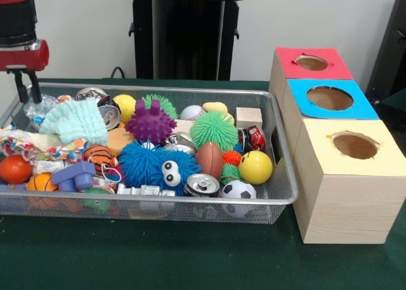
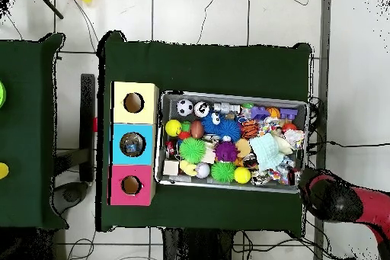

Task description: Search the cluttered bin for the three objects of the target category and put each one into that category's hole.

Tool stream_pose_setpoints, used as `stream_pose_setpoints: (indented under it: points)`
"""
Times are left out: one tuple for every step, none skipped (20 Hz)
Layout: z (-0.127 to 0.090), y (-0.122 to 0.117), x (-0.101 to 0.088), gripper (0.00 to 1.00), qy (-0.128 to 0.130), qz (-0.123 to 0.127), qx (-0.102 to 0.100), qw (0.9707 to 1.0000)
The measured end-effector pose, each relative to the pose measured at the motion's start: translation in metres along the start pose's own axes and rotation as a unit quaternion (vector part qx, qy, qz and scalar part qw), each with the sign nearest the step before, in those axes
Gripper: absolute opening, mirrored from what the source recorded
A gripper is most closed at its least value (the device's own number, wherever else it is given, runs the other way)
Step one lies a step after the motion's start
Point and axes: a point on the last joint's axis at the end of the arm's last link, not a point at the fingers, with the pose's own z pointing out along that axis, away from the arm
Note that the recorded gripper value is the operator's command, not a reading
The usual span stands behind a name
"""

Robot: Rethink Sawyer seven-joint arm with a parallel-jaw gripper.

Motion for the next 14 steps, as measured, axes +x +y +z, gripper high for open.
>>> stream_pose_setpoints:
  points:
    - [-0.001,0.0,0.0,0.0,0.0,-0.001,0.0,1.0]
    - [-0.002,0.001,0.0,0.0,0.0,-0.002,0.002,1.0]
    - [-0.002,0.001,0.0,0.0,0.001,-0.003,0.002,1.0]
    - [-0.003,0.001,0.0,0.0,0.001,-0.003,0.002,1.0]
    - [-0.005,0.002,0.0,0.0,0.001,-0.005,0.004,1.0]
    - [-0.005,0.003,0.0,0.0,0.001,-0.006,0.004,1.0]
    - [-0.006,0.003,0.0,0.0,0.002,-0.007,0.004,1.0]
    - [-0.006,0.004,0.001,0.0,0.002,-0.007,0.004,1.0]
    - [-0.008,0.005,0.002,0.0,0.003,-0.007,0.003,1.0]
    - [-0.01,0.007,0.002,0.0,0.004,-0.006,0.002,1.0]
    - [-0.012,0.008,0.002,0.0,0.004,-0.005,0.001,1.0]
    - [-0.014,0.008,0.002,0.0,0.005,-0.003,0.0,1.0]
    - [-0.017,0.009,0.002,0.0,0.006,-0.001,0.0,1.0]
    - [-0.02,0.009,0.001,0.0,0.007,0.001,-0.001,1.0]
